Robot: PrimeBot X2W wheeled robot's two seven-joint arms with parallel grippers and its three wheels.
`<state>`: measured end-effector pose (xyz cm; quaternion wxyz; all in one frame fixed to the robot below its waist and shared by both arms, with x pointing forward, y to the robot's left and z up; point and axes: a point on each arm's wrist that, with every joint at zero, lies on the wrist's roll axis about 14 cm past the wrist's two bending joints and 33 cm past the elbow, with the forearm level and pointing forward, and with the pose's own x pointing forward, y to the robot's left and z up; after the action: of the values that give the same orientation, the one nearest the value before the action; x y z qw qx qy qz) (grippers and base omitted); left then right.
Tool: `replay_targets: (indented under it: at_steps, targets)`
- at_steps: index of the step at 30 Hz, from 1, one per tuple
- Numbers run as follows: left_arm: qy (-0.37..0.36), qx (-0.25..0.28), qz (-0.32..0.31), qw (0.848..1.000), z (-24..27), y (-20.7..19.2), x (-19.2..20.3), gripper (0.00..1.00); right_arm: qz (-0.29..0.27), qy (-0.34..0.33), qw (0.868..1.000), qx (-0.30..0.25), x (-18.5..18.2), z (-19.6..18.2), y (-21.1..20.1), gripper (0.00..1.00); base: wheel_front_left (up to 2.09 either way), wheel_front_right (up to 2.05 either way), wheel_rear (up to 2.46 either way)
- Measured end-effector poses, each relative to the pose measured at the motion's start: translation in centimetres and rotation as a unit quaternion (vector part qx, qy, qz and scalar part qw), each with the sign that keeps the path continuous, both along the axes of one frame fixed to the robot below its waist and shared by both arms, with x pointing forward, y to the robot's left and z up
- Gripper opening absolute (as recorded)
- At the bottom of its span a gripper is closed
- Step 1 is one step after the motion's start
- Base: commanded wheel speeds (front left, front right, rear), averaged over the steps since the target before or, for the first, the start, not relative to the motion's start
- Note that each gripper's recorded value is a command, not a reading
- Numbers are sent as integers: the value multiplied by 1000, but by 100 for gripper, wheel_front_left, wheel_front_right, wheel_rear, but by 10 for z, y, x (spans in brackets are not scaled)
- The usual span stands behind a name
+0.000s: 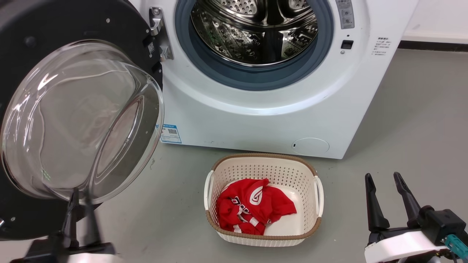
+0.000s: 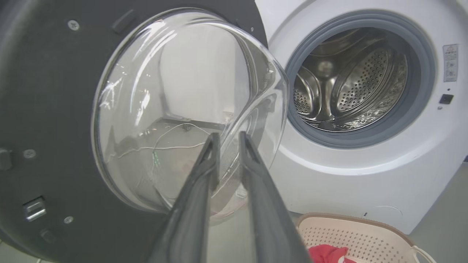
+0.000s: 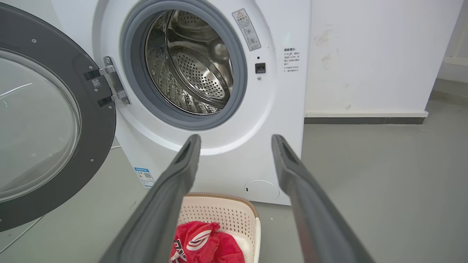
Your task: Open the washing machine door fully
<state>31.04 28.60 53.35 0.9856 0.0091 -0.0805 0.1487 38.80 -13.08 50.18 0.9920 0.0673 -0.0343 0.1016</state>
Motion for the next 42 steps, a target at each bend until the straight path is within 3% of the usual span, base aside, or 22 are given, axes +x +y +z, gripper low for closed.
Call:
replay_targets:
  at_steps: [8,14,23,41,42]
  targets:
    - [-17,-29,-109,994,5,-72,20,100,-18,-15,1000,-17,-10,9,-14,100,0,0,0]
    - [-16,-17,-155,988,6,-102,36,100,-42,-18,998,-33,-18,11,-30,100,0,0,0]
    - [-7,-5,-171,985,2,-111,45,100,-73,-20,996,-43,-33,14,-51,100,0,0,0]
    - [-1,-1,-158,987,-2,-105,47,100,-72,-11,997,-40,-34,9,-50,100,0,0,0]
    - [-1,-1,-159,987,-2,-105,47,0,-72,-11,997,-40,-34,9,-50,0,0,0,0]
